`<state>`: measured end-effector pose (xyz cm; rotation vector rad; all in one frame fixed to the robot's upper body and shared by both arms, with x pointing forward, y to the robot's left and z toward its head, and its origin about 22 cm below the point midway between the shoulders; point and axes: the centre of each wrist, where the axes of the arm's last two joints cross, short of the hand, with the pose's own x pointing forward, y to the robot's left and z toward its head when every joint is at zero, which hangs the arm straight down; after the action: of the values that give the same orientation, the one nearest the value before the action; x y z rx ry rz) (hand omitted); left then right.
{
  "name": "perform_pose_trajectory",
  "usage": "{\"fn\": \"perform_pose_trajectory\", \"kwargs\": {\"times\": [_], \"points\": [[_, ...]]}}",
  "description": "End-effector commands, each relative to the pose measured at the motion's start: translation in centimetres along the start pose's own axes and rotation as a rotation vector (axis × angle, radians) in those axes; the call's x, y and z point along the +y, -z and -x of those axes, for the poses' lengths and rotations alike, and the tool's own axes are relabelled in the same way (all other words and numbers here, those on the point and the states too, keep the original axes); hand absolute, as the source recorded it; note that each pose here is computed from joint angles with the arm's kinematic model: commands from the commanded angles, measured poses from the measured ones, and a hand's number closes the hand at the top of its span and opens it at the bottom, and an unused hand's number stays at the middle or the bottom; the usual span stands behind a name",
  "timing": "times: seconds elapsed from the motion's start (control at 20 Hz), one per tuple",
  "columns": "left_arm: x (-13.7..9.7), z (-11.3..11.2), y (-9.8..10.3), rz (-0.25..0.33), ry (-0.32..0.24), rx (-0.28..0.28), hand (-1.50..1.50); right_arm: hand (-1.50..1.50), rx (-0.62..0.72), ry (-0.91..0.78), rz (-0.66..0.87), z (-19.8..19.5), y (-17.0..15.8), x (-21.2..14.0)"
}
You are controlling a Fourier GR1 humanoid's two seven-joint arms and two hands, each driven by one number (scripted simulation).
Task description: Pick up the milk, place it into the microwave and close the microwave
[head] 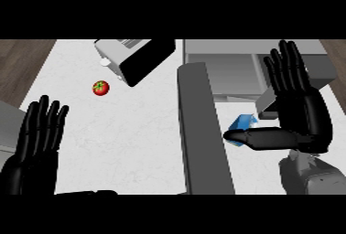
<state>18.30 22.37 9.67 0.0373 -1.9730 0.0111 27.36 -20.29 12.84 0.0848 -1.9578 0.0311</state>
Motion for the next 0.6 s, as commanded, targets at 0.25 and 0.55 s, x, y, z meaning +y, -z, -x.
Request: {"fn": "perform_pose_trajectory", "kwargs": {"times": [0.25, 0.55], "points": [[-0.7, -1.0, -3.7, 0.016, -0.01, 0.006, -1.5, -1.5, 0.093, -0.061, 0.018, 4.4, -2.1, -0.3], [0.4, -2.2, -2.0, 0.01, -0.011, -0.001, -1.5, -1.5, 0.13, -0.09, 0.028, 8.0, -3.8, -1.8]]}}
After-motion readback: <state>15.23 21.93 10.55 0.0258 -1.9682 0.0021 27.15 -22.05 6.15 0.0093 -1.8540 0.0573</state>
